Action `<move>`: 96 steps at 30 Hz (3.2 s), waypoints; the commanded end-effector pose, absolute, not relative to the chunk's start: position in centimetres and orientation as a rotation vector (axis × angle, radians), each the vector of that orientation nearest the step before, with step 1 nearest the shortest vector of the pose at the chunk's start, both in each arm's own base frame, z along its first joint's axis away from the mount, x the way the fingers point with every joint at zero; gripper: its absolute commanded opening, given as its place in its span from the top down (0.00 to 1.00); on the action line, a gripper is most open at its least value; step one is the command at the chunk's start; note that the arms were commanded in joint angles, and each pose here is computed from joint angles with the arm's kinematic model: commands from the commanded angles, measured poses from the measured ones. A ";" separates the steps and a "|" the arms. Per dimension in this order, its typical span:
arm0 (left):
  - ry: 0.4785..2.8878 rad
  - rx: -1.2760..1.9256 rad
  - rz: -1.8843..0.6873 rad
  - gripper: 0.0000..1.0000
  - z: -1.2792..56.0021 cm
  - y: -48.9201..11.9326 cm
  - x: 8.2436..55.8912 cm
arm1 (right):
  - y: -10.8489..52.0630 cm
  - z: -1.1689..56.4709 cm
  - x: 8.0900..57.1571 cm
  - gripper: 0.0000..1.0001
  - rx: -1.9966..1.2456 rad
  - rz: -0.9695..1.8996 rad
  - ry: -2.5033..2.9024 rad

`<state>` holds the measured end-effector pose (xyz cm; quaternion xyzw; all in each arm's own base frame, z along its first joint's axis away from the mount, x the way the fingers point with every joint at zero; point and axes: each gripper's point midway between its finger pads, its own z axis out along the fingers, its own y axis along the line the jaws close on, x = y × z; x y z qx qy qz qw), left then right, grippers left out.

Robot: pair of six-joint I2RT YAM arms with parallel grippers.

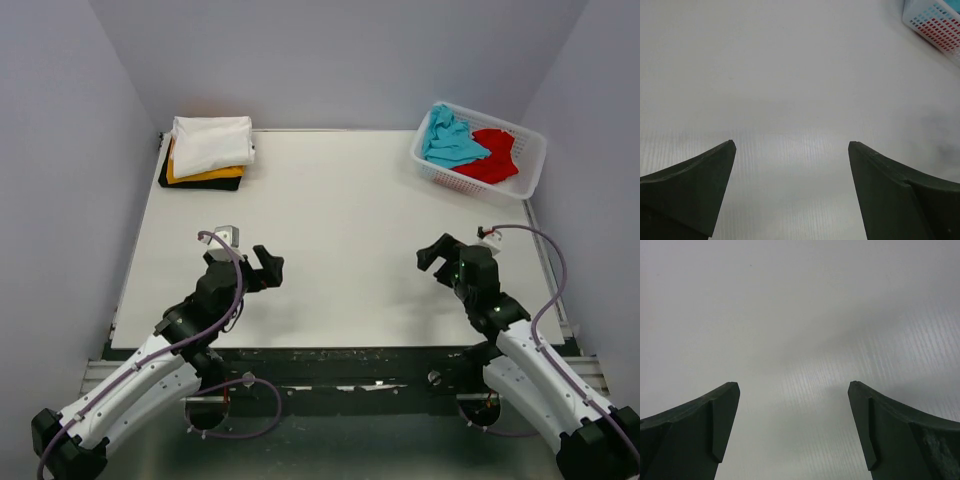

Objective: Fold and stack the t-shirts
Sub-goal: Grab crumpled tshirt from bin with the right arm, then move the tshirt to the center of the board

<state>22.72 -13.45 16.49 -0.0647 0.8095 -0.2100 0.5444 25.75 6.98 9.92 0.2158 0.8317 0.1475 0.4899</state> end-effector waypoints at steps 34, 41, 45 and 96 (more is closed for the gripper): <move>1.909 -0.090 -0.424 0.01 17.0 -13.5 23.9 | -2.6 12.2 66.6 0.16 0.373 -0.132 2.012; 1.889 -0.137 -0.376 0.01 17.3 -12.4 24.1 | -3.1 10.2 68.8 0.18 0.274 -0.181 1.987; 1.902 -0.152 -0.370 0.01 17.5 -12.4 24.2 | -2.9 10.3 69.9 0.34 0.271 -0.164 1.936; 1.951 -0.043 -0.862 0.01 18.1 -21.0 22.6 | 21.6 61.6 38.9 0.99 -0.349 1.124 1.217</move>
